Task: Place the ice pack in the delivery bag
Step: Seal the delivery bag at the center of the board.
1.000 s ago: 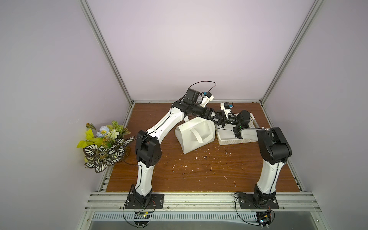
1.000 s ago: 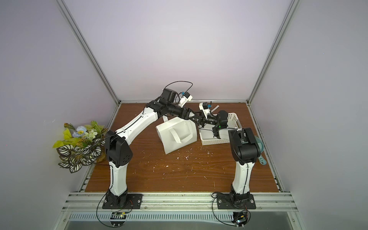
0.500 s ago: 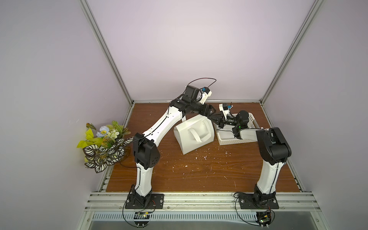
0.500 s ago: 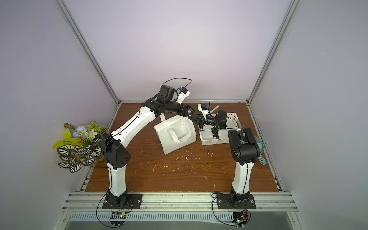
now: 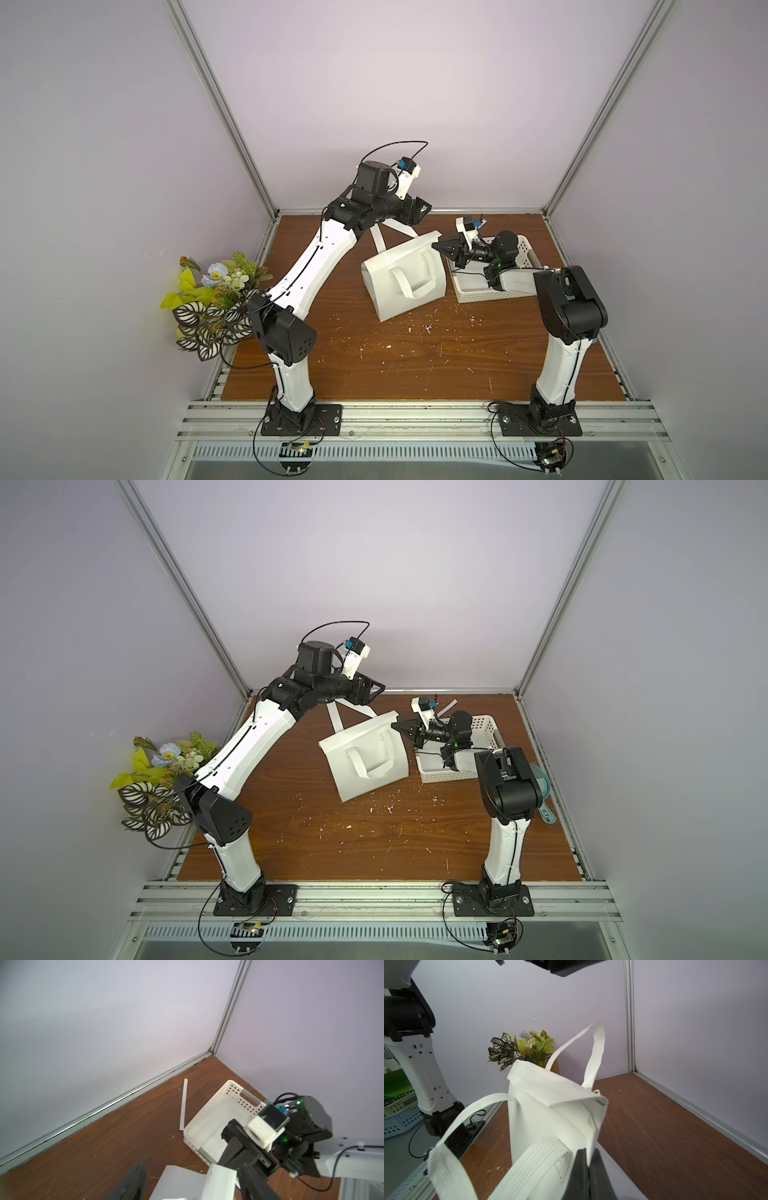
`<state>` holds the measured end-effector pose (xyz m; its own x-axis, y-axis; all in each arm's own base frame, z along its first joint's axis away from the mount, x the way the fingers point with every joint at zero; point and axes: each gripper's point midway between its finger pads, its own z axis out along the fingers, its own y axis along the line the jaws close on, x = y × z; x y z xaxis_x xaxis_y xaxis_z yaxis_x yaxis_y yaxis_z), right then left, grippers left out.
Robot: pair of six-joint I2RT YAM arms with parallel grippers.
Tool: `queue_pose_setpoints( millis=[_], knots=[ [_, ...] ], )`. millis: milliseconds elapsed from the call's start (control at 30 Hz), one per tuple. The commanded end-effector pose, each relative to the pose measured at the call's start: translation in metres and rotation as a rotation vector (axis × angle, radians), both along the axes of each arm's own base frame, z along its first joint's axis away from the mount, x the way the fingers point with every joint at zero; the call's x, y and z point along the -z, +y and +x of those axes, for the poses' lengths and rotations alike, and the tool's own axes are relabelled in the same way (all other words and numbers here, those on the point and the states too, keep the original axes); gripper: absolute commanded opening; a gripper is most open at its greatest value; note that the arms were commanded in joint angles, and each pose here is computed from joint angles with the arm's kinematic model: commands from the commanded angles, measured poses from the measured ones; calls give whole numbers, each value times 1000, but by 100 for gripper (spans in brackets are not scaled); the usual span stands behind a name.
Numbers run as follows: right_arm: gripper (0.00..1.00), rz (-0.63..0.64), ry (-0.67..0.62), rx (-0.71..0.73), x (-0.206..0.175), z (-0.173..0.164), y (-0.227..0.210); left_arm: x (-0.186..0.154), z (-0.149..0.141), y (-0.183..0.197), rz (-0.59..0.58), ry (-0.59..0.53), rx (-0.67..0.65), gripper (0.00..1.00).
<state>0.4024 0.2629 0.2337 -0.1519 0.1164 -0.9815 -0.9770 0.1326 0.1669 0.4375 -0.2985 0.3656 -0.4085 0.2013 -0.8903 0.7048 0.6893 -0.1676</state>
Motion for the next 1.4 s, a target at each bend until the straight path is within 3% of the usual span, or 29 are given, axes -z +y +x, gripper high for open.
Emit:
queue_pose_setpoints(
  millis=[0,133,267,633,1000,1367],
  knots=[
    [2,3,-52,-32,-15,-12,4,8,-13,22,80,-19,13,70],
    [2,4,-53,-34,-16,-12,4,37,-30,31,165,-2,55,71],
    [2,5,-53,-34,-17,-12,4,61,-26,40,237,39,19,70],
    [2,2,-58,-33,-20,-13,4,102,-29,32,270,135,87,62],
    [2,-5,-58,-28,-18,-12,4,128,-47,18,266,197,175,58],
    [2,-13,-52,-19,-15,-8,4,115,-52,35,284,150,152,57]
  ],
)
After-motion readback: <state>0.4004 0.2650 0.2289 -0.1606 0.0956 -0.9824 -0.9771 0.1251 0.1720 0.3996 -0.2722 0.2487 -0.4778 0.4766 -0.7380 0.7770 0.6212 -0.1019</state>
